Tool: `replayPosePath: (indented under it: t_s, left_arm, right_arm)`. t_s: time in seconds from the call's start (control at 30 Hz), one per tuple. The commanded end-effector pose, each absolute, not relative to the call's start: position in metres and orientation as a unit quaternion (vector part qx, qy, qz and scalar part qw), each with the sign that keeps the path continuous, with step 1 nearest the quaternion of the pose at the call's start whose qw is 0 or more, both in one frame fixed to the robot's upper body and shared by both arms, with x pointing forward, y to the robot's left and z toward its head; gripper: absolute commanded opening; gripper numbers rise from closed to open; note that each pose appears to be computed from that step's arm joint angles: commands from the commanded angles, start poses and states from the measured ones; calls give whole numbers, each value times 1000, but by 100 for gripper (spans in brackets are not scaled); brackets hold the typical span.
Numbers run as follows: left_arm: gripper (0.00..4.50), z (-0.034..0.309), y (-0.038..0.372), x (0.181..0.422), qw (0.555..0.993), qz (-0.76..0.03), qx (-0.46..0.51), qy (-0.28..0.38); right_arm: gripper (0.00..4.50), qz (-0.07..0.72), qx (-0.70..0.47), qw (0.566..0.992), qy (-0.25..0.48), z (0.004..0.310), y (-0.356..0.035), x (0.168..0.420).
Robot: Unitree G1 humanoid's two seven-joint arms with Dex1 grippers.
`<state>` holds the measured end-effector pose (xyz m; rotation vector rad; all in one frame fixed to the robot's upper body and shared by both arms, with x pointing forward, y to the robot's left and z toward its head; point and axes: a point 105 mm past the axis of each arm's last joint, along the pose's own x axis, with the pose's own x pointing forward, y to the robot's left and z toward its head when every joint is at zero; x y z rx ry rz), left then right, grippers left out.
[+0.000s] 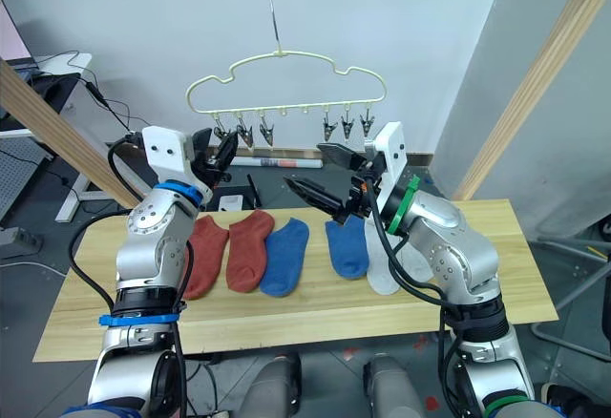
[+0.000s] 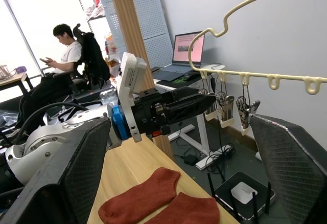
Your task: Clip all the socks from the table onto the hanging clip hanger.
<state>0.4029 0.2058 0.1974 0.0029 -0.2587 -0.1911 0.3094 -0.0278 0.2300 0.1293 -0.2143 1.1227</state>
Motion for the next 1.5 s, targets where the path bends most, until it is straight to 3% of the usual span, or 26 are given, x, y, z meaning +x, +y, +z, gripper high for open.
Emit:
replayPosePath:
  t_s: [0.03,0.5,0.6,0.77,0.87,0.93,1.1,1.23,1.5]
  left_arm:
    - [252,214,204,402,983,-94,9,-160]
    - [252,218,203,405,981,-99,16,-168]
    - [192,218,201,405,980,-103,17,-171]
    - [52,220,201,405,979,-104,18,-175]
    - [4,221,201,405,979,-105,19,-176]
    - [1,222,201,405,978,-105,19,-177]
    - [1,220,202,404,980,-107,25,-166]
    - [1,213,199,399,982,-126,27,-139]
    - [1,206,200,392,984,-131,24,-118]
  right_arm:
    - [450,539,57,829,-140,250,-29,300]
    - [450,538,59,829,-140,251,-29,301]
    - [450,537,60,830,-139,249,-29,302]
    - [450,536,63,831,-136,247,-29,302]
    - [450,535,64,832,-133,246,-29,302]
    - [450,532,63,835,-128,243,-30,303]
    - [450,460,-1,886,-62,207,-49,325]
    - [450,304,-83,947,57,145,-104,361]
    - [450,157,-147,961,172,77,-174,390]
